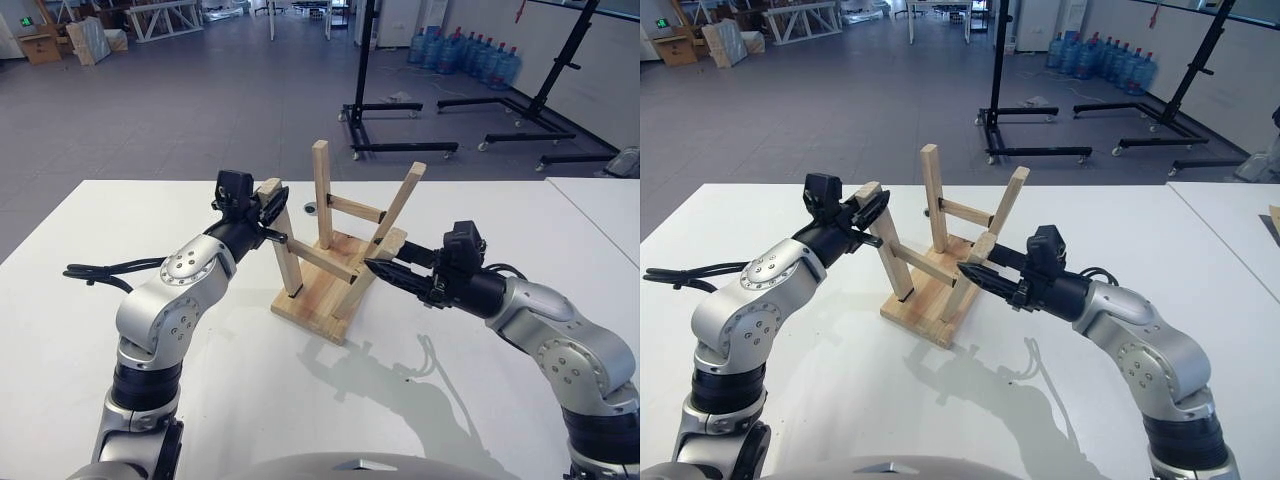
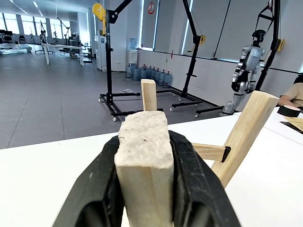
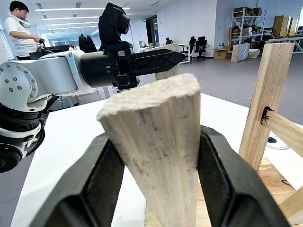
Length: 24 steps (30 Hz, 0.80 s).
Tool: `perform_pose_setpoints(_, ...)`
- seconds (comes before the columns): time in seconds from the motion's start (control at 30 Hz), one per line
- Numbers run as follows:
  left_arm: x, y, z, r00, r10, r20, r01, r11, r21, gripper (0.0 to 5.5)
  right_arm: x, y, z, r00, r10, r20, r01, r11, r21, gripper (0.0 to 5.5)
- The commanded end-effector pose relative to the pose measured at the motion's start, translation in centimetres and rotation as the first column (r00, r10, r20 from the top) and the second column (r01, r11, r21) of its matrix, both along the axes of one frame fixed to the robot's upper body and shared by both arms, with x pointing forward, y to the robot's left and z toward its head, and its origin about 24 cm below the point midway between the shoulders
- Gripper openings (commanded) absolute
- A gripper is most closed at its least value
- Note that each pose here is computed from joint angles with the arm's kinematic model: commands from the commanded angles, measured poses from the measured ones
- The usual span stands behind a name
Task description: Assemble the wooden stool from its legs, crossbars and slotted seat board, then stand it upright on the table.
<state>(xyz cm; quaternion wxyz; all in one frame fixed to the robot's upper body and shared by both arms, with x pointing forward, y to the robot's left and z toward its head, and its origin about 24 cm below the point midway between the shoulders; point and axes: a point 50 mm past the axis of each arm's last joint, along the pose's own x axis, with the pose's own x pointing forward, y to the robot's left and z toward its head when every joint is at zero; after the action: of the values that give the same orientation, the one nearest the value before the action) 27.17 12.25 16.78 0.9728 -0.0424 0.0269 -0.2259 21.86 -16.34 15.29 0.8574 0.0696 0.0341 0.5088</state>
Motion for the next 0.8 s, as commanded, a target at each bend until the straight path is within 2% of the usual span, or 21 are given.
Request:
perform_pose_setpoints(0.03, -1.6, -1.1, -4.1, 0.972, -0.121, -0.199, 0.145, 0.984, 0.108, 0.98, -1.0, 1.5, -1.8, 0.987, 0.092, -0.129, -0.100, 0.993, -0.062, 2.12)
perform_pose_setpoints(0.1, -1.6, -1.1, -3.6, 0.980, -0.117, -0.162, 0.133, 0.987, 0.089, 0.98, -0.9, 1.4, -1.9, 0.984, 0.080, -0.157, -0.094, 0.992, -0.083, 2.11)
perform_pose_setpoints(0.23, -0.6, 0.0, -2.7, 0.996, -0.010, -0.093, 0.013, 0.999, 0.035, 0.98, -0.7, 1.0, -1.4, 0.986, 0.067, -0.155, -0.081, 0.993, -0.084, 2.10)
perform_pose_setpoints(0.3, -0.4, 0.4, -2.3, 0.998, 0.023, -0.066, -0.022, 1.000, 0.019, 0.98, -0.4, 0.9, -0.3, 0.991, 0.053, -0.122, -0.055, 0.998, -0.010, 2.10)
perform_pose_setpoints(0.37, -0.1, 1.0, -2.3, 0.997, 0.070, -0.039, -0.067, 0.994, 0.083, 0.98, -0.2, 0.7, 1.2, 0.994, 0.049, -0.102, -0.038, 0.994, 0.103, 2.10)
perform_pose_setpoints(0.47, 0.2, 1.3, -2.4, 0.996, 0.092, -0.010, -0.089, 0.985, 0.149, 0.98, -0.3, 0.3, 4.4, 0.993, 0.093, -0.077, -0.063, 0.944, 0.325, 2.10)
perform_pose_setpoints(0.57, -0.1, 1.2, -2.9, 0.997, 0.076, -0.016, -0.072, 0.984, 0.163, 0.98, -0.8, 0.4, 6.8, 0.985, 0.169, -0.044, -0.134, 0.891, 0.435, 2.10)
perform_pose_setpoints(0.6, -0.1, 1.2, -3.0, 0.997, 0.073, -0.015, -0.069, 0.984, 0.166, 0.98, -1.0, 0.5, 7.2, 0.982, 0.187, -0.039, -0.151, 0.886, 0.437, 2.10)
perform_pose_setpoints(0.7, -0.3, 0.9, -3.1, 0.998, 0.061, -0.014, -0.059, 0.986, 0.157, 0.98, -1.5, 1.2, 5.7, 0.981, 0.183, -0.065, -0.155, 0.940, 0.303, 2.10)
perform_pose_setpoints(0.8, -0.5, 0.7, -3.4, 0.998, 0.055, -0.006, -0.053, 0.985, 0.164, 0.98, -1.4, 1.4, 2.5, 0.992, 0.094, -0.086, -0.093, 0.996, 0.012, 2.80)
